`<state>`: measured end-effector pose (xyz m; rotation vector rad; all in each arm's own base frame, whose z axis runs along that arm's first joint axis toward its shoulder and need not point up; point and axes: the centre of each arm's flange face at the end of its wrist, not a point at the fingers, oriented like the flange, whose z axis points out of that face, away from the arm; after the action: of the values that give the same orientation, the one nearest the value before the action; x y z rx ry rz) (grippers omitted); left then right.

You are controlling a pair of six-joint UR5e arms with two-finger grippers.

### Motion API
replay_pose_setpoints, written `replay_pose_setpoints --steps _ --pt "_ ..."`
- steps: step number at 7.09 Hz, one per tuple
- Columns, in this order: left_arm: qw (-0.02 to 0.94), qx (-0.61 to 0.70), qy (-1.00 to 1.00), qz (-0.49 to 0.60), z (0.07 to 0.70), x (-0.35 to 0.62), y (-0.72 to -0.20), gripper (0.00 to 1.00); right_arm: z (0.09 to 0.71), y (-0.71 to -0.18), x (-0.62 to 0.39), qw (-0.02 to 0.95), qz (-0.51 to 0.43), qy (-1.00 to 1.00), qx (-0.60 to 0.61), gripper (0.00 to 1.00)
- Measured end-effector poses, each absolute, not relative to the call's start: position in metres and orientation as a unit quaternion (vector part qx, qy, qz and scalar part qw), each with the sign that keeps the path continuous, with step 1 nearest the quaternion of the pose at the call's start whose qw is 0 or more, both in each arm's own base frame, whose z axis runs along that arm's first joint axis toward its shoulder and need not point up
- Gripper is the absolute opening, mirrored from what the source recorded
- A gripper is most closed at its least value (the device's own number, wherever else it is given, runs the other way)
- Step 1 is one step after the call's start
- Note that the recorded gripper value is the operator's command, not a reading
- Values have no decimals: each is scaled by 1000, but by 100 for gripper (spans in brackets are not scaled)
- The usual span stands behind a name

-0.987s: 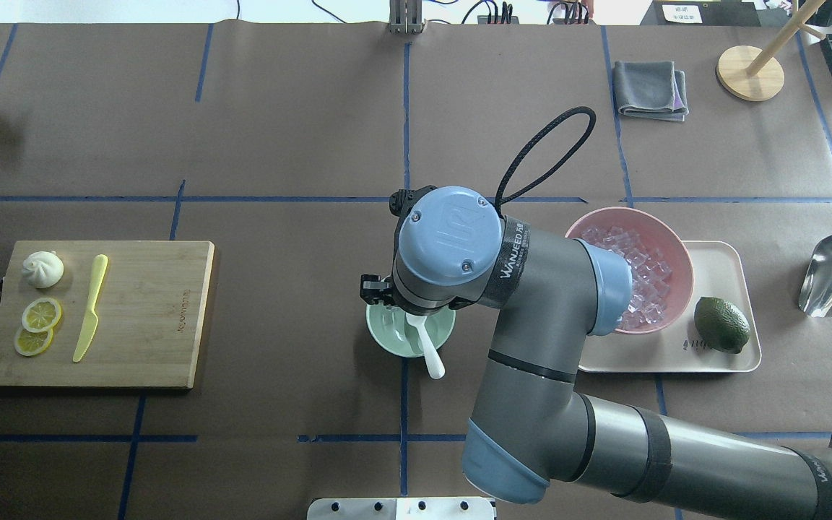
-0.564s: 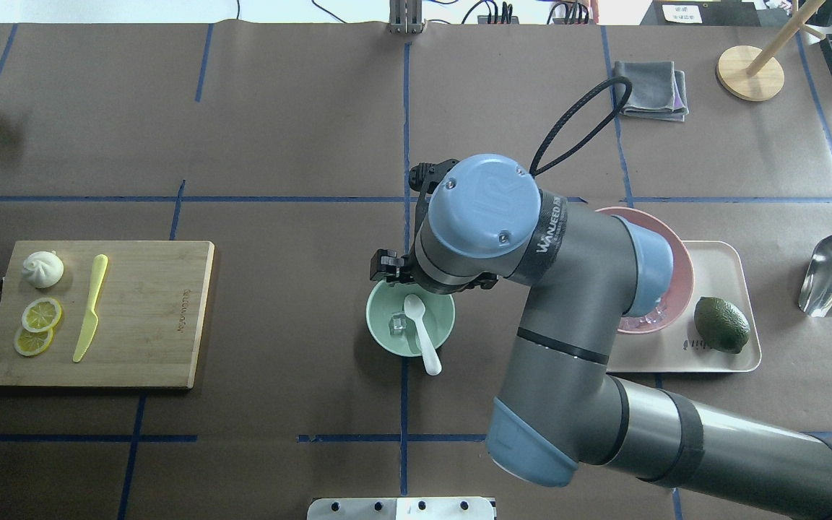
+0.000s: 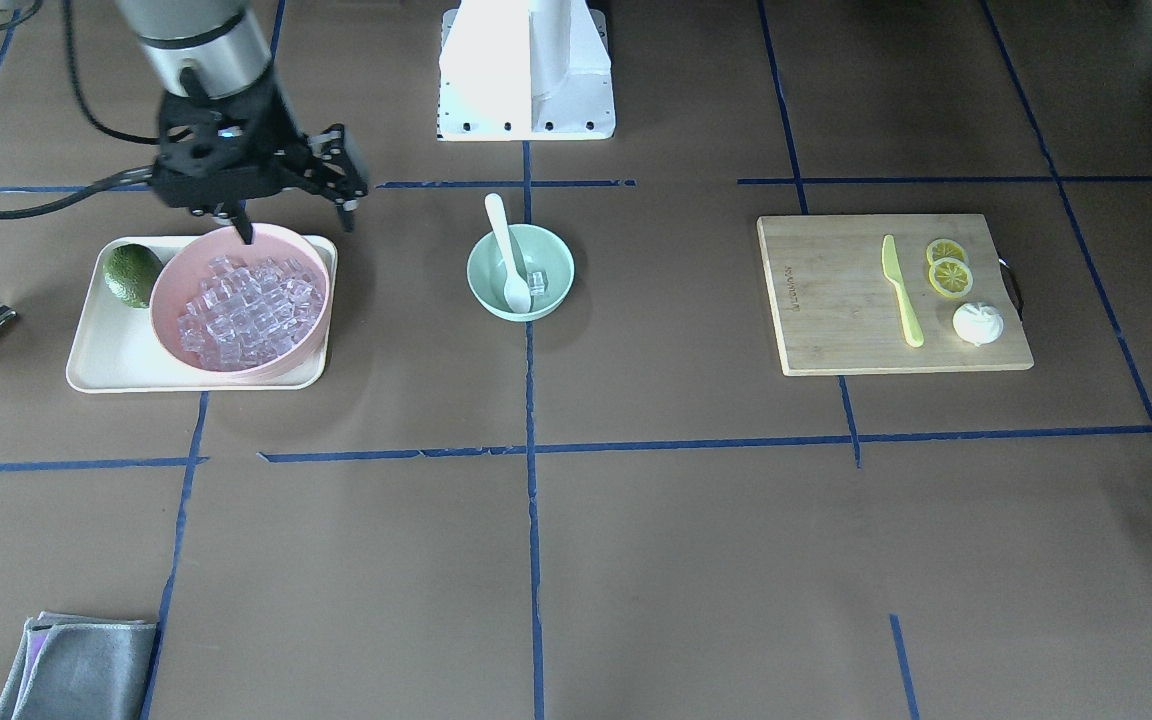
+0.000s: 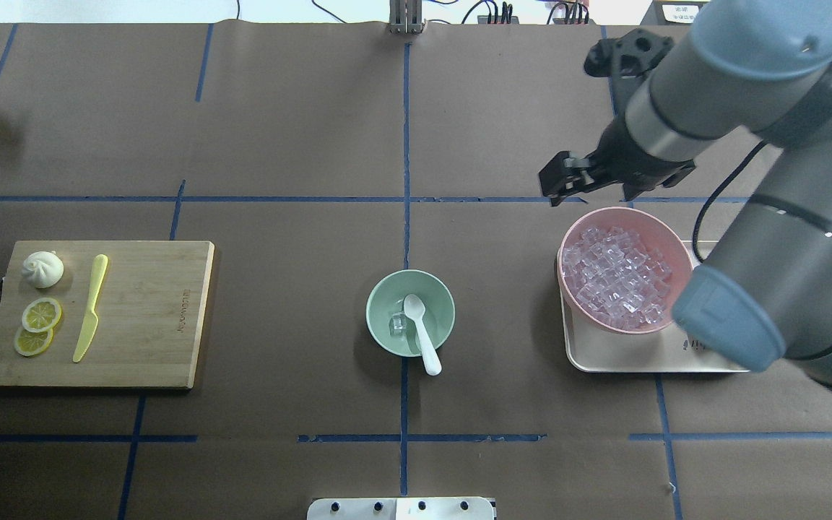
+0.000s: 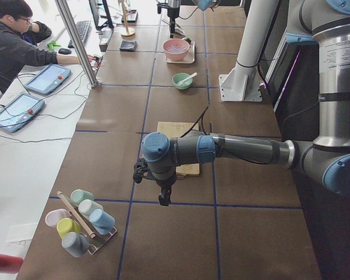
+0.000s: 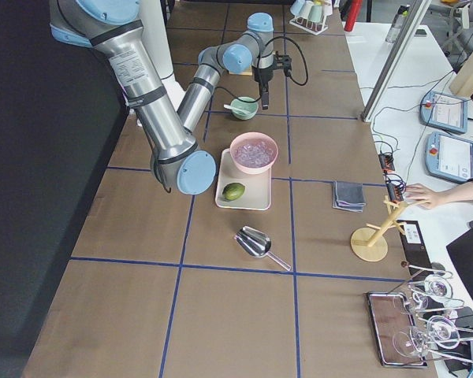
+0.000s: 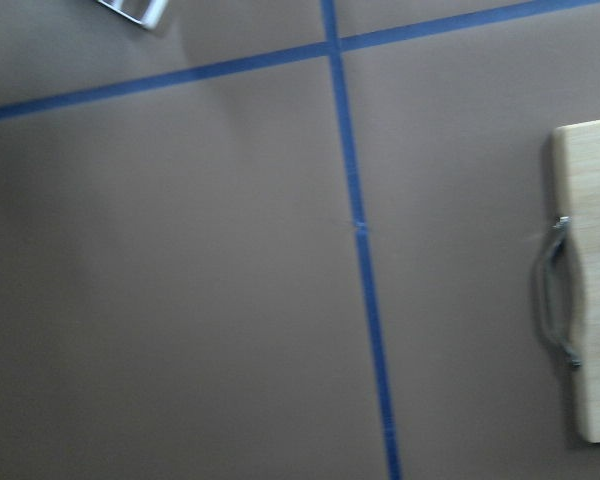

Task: Put spoon and ice into bowl

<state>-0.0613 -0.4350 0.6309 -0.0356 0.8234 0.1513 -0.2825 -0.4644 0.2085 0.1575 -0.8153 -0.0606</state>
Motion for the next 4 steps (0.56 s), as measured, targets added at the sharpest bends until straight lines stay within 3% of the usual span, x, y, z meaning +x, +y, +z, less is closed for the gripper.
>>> replay_pose_setpoints --steps 4 --pt "910 -26 411 53 645 -69 -471 100 375 -499 -84 921 -82 -375 63 99"
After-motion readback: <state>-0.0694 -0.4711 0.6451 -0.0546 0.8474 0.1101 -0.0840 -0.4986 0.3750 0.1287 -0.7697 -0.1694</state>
